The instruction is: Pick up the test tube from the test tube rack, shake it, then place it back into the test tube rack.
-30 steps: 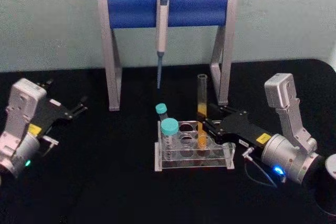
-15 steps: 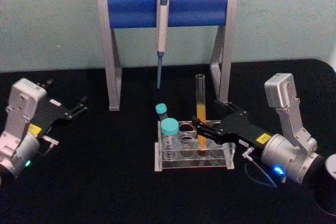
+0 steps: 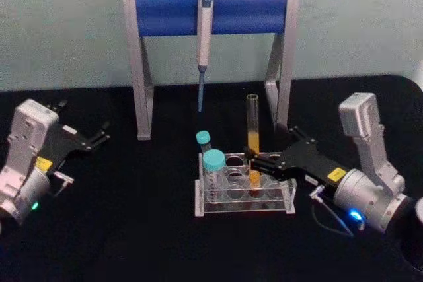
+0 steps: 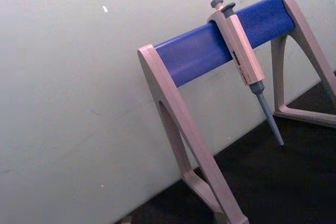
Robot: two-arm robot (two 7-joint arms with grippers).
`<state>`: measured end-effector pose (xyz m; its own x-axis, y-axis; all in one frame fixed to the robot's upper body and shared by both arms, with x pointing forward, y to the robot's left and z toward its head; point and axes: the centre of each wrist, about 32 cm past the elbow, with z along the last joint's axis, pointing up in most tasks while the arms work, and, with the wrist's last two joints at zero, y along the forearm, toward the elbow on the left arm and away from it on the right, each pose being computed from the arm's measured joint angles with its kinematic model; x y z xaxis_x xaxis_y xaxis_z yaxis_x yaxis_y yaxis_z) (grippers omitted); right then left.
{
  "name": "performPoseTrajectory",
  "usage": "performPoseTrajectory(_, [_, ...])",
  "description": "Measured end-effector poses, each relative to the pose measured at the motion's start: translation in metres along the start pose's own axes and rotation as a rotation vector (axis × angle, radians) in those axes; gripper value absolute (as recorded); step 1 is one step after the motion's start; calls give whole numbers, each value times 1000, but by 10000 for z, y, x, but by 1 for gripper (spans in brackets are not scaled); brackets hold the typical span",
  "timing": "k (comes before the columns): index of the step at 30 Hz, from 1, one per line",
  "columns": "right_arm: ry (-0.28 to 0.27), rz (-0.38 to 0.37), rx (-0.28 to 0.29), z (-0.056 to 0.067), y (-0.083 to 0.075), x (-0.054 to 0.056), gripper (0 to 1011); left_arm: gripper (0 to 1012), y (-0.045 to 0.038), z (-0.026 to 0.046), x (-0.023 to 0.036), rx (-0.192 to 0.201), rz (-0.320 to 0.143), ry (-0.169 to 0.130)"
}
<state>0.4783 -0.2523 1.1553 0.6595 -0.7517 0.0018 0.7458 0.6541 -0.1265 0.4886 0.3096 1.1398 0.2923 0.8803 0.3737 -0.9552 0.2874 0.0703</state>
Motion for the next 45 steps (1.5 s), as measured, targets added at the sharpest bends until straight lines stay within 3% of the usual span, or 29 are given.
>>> performPoseTrajectory(8, [-27, -74, 74, 8, -236, 37, 1000, 1001, 0, 0, 0, 0, 0, 0])
performPoseTrajectory(13, [-61, -196, 110, -62, -429, 29, 1000, 1001, 0, 0, 0, 0, 0, 0])
performPoseTrajectory(18, [-59, -297, 106, -168, -498, 14, 1000, 1001, 0, 0, 0, 0, 0, 0])
performPoseTrajectory(24, [-23, -402, 55, -408, -479, -19, 1000, 1001, 0, 0, 0, 0, 0, 0])
performPoseTrajectory(33, [18, -413, -9, -589, -401, -49, 1000, 1001, 0, 0, 0, 0, 0, 0])
performPoseTrajectory(45, [20, -402, -24, -625, -375, -56, 1000, 1001, 0, 0, 0, 0, 0, 0])
